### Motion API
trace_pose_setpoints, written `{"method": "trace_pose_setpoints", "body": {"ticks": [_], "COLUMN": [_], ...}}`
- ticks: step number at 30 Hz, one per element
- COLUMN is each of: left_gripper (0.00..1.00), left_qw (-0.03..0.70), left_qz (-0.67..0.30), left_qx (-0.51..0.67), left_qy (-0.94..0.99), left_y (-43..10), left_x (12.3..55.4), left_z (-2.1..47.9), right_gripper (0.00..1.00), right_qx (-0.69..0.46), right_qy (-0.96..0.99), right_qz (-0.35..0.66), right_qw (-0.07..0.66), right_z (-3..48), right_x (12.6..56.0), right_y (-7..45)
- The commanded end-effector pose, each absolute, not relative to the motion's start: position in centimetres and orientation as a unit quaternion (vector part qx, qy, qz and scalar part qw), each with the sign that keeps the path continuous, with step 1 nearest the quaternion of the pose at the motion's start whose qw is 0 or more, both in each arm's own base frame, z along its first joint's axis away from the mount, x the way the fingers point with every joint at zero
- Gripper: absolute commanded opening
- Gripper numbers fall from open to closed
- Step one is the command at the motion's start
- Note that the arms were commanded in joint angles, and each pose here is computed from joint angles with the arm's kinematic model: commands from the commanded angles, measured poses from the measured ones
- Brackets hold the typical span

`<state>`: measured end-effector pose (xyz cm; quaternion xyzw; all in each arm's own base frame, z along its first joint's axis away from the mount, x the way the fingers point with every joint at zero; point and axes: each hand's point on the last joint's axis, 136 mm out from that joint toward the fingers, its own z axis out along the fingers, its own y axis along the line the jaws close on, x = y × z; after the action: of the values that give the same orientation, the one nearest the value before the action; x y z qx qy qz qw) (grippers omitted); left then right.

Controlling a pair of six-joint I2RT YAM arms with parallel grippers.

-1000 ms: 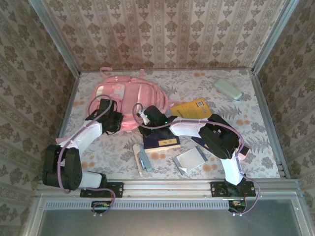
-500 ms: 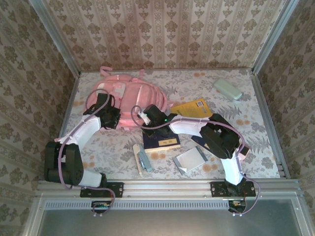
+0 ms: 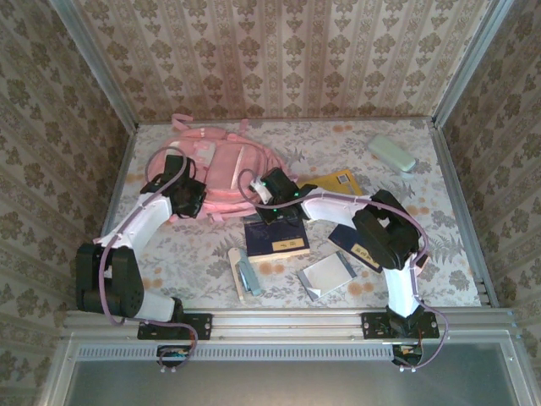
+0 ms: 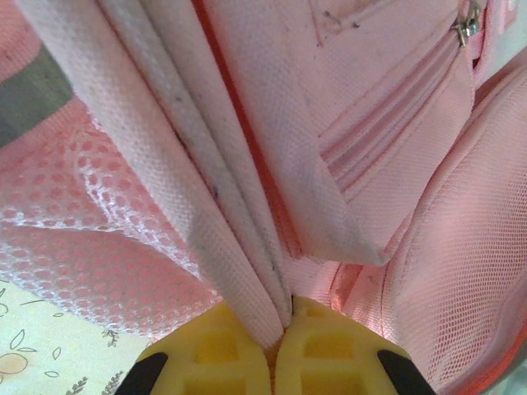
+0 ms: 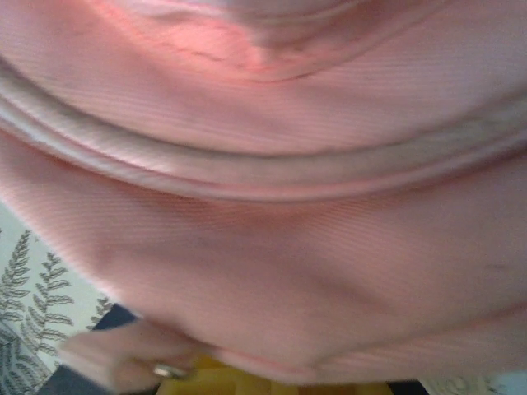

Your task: Pack the student bag

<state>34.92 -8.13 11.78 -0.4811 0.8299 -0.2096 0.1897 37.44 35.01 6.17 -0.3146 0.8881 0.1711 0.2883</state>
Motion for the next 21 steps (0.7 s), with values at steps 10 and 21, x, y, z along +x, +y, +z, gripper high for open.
{"method": "trace_pose_setpoints", "body": {"ticks": [10, 21], "left_gripper": [0.0, 0.0], "left_qw": [0.24, 0.284], "left_qz": [-0.187, -0.225], "left_qx": [-0.465, -0.28], "left_qy": [0.831, 0.889], "left_y": [-6.3, -11.0], "left_x": [36.7, 42.7], "left_z": [14.7, 19.4], "right_gripper": [0.0, 0.0], "right_qx": [-0.269, -0.294], "right_qy": [0.91, 0.864], "right_qz": [0.139, 0.195], "right_qw": [0.284, 0.358], "right_z": [7.1, 13.0], "right_x": [41.1, 40.8], "right_y": [27.8, 29.0]}}
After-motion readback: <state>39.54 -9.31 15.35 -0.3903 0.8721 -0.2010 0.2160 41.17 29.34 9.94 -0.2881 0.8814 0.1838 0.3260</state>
